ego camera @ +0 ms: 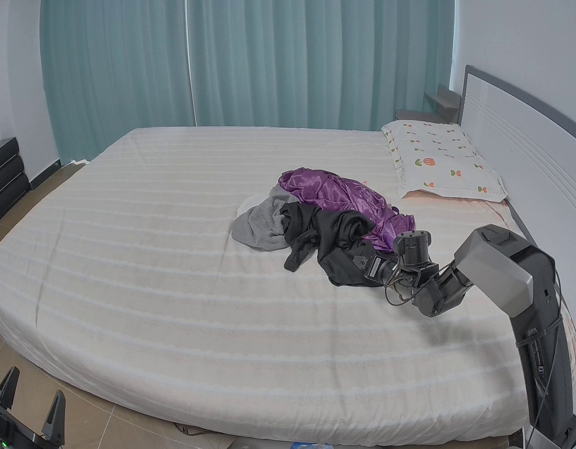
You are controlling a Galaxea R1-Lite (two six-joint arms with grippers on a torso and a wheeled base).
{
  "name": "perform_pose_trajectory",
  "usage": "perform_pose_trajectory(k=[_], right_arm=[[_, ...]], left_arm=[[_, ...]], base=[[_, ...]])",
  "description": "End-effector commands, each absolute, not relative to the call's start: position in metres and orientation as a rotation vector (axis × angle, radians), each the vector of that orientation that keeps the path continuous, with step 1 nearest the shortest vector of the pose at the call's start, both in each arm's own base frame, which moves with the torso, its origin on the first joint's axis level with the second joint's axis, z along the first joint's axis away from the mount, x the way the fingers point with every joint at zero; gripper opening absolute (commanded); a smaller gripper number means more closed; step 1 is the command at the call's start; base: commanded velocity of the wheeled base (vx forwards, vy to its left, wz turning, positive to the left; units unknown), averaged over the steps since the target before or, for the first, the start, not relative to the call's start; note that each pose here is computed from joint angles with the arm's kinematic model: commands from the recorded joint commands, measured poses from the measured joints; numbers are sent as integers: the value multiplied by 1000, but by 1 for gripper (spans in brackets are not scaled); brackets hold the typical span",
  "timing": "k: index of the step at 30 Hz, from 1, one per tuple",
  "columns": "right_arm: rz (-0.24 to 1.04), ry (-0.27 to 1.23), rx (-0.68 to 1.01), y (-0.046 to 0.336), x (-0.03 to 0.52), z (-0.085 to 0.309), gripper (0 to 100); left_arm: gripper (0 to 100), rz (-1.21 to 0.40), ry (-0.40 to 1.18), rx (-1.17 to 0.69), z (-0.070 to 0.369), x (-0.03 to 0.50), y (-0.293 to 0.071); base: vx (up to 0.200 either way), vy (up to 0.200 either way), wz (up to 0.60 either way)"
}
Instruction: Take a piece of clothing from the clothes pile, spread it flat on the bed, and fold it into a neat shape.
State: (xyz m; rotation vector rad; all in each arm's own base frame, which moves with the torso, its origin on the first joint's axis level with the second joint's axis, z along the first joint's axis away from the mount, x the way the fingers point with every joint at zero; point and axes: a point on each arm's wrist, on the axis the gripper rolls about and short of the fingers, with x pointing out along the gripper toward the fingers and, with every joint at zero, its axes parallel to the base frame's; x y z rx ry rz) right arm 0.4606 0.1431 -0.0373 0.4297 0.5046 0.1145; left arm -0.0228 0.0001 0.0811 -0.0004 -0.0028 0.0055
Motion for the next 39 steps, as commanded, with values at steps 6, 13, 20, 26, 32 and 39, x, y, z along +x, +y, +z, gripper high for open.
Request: perform_pose_trajectory(k=[6,13,20,26,32,39], right_arm=[[62,555,432,155,485,-71,100],[64,543,432,161,491,-74,100],[69,555,426,167,489,-74,0],[65,546,458,165,487,-64,0],[88,593,603,159,459,-35,0],[195,531,716,150,407,0,0]], left_arm=[[100,6,-3,0,76,-23,0],[100,6,-3,0,76,-23,0],[100,6,-3,-2,76,-23,0],[100,6,-3,-2,76,-23,0],[100,6,-3,-2,76,-23,0],[100,6,-3,0,76,-23,0]], base=[[0,0,0],[0,0,0],[0,0,0],[0,0,0],[0,0,0],[0,0,0]])
